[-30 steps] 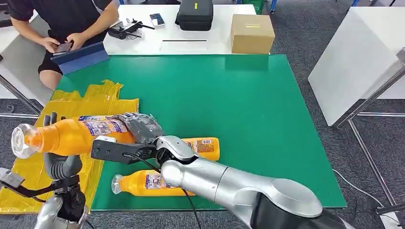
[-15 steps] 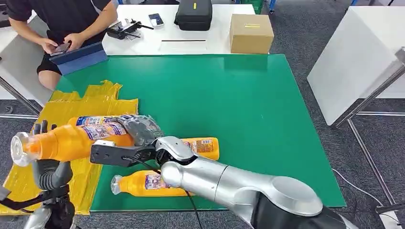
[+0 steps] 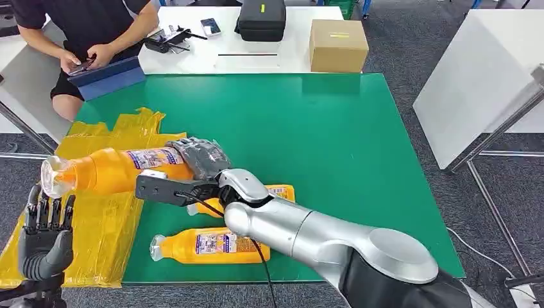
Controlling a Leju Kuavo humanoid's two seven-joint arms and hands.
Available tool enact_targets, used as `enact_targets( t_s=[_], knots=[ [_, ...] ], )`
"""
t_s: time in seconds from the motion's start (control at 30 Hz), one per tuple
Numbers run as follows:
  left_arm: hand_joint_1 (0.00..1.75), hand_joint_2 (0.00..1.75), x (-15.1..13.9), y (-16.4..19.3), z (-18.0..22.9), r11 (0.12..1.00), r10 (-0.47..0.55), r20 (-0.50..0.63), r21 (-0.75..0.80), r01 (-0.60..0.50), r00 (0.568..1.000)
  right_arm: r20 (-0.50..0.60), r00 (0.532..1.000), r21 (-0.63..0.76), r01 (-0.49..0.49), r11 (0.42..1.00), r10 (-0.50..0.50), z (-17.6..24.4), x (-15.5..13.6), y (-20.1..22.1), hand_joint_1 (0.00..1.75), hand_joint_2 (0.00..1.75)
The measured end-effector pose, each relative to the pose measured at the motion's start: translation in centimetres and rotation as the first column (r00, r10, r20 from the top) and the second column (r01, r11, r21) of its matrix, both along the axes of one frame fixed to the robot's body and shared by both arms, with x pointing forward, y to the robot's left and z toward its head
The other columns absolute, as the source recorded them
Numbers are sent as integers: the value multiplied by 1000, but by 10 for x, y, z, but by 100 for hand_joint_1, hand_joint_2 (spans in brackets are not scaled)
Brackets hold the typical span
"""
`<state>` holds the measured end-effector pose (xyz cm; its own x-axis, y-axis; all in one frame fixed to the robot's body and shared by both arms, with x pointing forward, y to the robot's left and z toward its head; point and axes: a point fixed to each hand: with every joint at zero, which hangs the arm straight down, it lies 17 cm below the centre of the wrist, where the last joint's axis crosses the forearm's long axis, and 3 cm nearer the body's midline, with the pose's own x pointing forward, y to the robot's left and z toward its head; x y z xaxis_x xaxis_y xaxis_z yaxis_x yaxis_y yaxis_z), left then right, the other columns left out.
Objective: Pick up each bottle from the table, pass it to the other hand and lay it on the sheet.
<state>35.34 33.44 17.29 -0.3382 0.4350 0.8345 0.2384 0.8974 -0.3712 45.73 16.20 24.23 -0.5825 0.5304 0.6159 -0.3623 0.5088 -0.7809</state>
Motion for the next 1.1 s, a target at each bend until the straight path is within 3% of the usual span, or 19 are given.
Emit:
enact_targets(
  t_s=[0.37,0.7,0.83,0.97,1.1],
  knots=[
    [0,175,-1,-30,-1,996,-77,-4,34,77,997,8,997,68,71,995,-72,19,34,-24,175,175],
    [0,175,71,-101,52,986,-167,120,11,167,979,-43,998,51,52,997,-49,-5,13,-10,175,175],
    [0,175,96,-113,68,984,-181,137,21,179,974,-51,998,45,42,998,-39,-10,8,-7,175,175],
    [0,175,97,-137,68,977,-215,138,47,210,967,-47,998,41,45,998,-43,-12,8,-9,175,175],
    [0,175,84,-185,60,965,-256,93,84,249,962,-33,998,45,55,997,-54,-13,9,-11,175,175]
  ],
)
